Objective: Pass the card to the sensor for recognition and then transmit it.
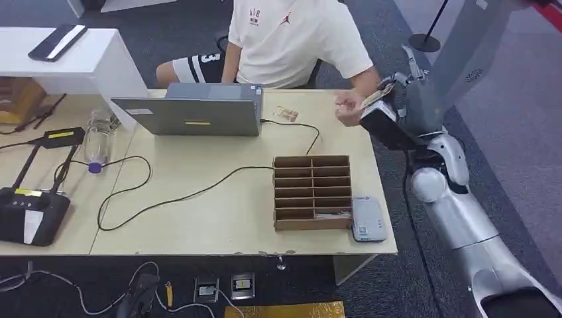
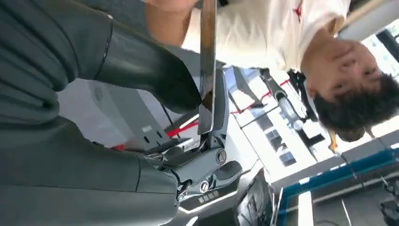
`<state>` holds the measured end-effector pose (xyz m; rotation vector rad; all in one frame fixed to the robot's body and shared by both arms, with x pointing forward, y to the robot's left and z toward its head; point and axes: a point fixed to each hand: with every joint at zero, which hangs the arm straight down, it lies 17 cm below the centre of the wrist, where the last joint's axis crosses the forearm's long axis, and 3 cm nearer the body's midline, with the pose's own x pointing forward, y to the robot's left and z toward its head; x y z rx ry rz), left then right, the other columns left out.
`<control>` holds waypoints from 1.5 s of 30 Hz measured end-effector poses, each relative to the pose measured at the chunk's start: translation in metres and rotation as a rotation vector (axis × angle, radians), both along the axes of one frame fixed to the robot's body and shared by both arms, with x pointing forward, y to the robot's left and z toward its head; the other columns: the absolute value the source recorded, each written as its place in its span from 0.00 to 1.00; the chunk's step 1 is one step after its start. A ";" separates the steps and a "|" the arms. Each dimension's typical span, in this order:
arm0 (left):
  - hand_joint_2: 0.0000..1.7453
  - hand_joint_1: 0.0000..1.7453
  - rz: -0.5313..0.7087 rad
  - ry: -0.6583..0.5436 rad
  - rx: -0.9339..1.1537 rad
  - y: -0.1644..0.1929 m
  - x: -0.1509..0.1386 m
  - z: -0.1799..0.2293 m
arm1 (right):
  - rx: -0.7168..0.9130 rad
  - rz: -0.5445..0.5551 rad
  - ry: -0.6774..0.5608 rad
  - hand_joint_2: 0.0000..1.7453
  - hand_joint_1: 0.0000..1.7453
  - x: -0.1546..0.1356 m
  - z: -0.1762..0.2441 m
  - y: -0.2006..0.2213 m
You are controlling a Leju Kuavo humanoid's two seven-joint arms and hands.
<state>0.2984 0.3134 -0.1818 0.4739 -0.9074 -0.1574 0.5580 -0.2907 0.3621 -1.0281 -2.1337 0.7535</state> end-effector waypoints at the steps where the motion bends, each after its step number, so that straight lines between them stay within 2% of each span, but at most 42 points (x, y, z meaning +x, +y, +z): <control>1: 0.00 0.00 -0.001 -0.003 0.000 0.000 0.001 0.001 | -0.003 -0.002 -0.013 1.00 1.00 0.001 0.006 -0.002; 7: 0.00 0.00 -0.029 -0.015 0.007 -0.006 0.005 0.003 | -0.056 -0.020 -0.071 1.00 1.00 0.022 0.039 -0.006; 10: 0.00 0.00 -0.046 -0.022 0.008 -0.010 0.009 0.005 | -0.071 -0.042 -0.077 1.00 1.00 0.035 0.042 -0.013; 15: 0.00 0.00 -0.048 -0.024 0.004 -0.012 0.010 0.006 | -0.106 -0.073 0.006 1.00 1.00 0.059 0.017 -0.013; 22: 0.00 0.00 -0.023 -0.007 -0.013 -0.010 0.000 0.000 | -0.148 -0.060 0.130 1.00 1.00 0.076 -0.023 0.011; 23: 0.00 0.00 -0.023 -0.005 -0.014 -0.010 -0.001 0.000 | -0.149 -0.057 0.141 1.00 0.94 0.077 -0.027 0.014; 24: 0.00 0.00 -0.020 -0.003 -0.015 -0.010 -0.002 -0.001 | -0.153 -0.053 0.153 1.00 0.38 0.079 -0.031 0.017; 25: 0.00 0.00 -0.018 -0.001 -0.017 -0.010 -0.003 -0.001 | -0.160 -0.051 0.165 1.00 0.00 0.079 -0.035 0.019; 29: 0.00 0.00 -0.008 0.007 -0.021 -0.009 -0.009 -0.004 | -0.165 -0.054 0.208 1.00 0.00 0.082 -0.051 0.022; 36: 0.00 0.00 0.003 0.005 -0.026 -0.008 -0.011 -0.005 | -0.164 -0.058 0.207 1.00 0.00 0.081 -0.058 0.024; 42: 0.00 0.00 0.015 -0.014 -0.029 -0.006 -0.011 -0.003 | -0.124 -0.071 0.103 1.00 0.00 0.077 -0.035 0.018; 45: 0.00 0.00 0.031 -0.017 -0.034 -0.004 -0.013 -0.003 | -0.046 -0.110 -0.003 1.00 0.00 0.072 -0.002 -0.010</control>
